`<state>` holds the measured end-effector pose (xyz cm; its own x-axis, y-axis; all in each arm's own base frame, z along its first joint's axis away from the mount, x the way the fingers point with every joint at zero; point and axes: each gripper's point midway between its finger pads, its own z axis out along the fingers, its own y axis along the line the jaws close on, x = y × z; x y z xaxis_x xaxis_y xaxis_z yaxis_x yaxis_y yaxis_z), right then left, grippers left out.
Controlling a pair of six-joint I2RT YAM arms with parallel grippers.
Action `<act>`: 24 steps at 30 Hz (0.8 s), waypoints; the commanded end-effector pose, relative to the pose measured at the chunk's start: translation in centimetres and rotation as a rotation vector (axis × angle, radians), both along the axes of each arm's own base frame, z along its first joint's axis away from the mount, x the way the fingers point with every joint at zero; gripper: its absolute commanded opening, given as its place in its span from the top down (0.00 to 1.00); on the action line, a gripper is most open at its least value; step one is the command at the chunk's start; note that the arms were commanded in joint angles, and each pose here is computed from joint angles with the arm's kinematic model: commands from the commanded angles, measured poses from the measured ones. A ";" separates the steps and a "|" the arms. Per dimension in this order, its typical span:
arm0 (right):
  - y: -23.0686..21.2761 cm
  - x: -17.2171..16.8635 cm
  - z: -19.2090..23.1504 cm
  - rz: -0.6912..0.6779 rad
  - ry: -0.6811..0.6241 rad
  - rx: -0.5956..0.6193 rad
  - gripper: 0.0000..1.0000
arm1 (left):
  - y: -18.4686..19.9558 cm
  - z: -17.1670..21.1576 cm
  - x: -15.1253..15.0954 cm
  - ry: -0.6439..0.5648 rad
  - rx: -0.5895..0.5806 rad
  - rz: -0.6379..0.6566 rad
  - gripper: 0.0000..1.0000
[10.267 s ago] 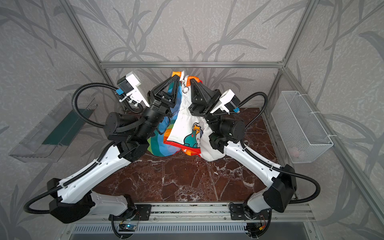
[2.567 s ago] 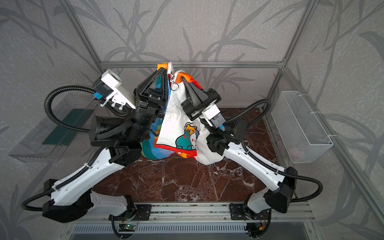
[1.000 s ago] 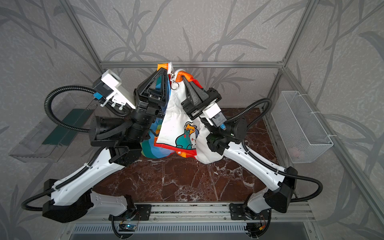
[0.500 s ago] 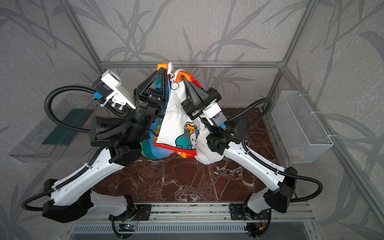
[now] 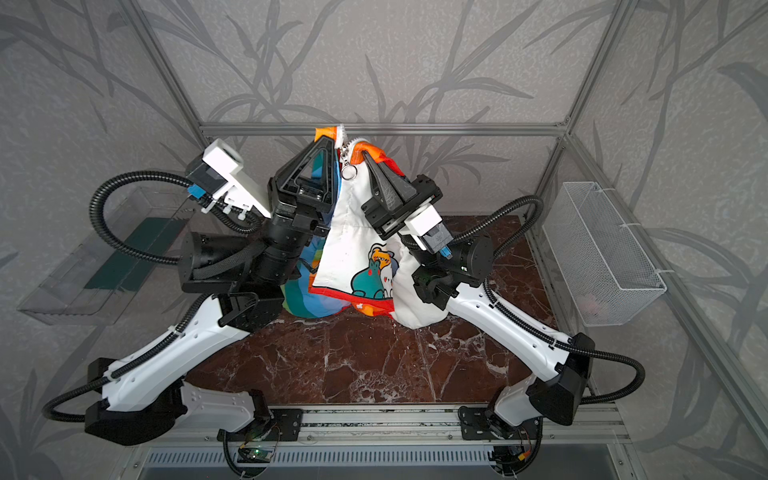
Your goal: Zip up the jacket
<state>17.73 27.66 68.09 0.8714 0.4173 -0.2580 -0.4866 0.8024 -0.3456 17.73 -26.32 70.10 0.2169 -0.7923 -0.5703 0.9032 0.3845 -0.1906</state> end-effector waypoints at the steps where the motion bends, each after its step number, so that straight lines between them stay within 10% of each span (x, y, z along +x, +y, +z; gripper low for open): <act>1: -1.6 -1.4 1.7 0.014 -0.045 0.056 1.00 | 1.1 0.8 -1.0 -0.031 -0.035 -0.009 1.00; 24: -2.1 -1.1 2.1 0.027 -0.047 0.123 1.00 | 1.2 0.9 -1.0 -0.028 -0.043 -0.016 1.00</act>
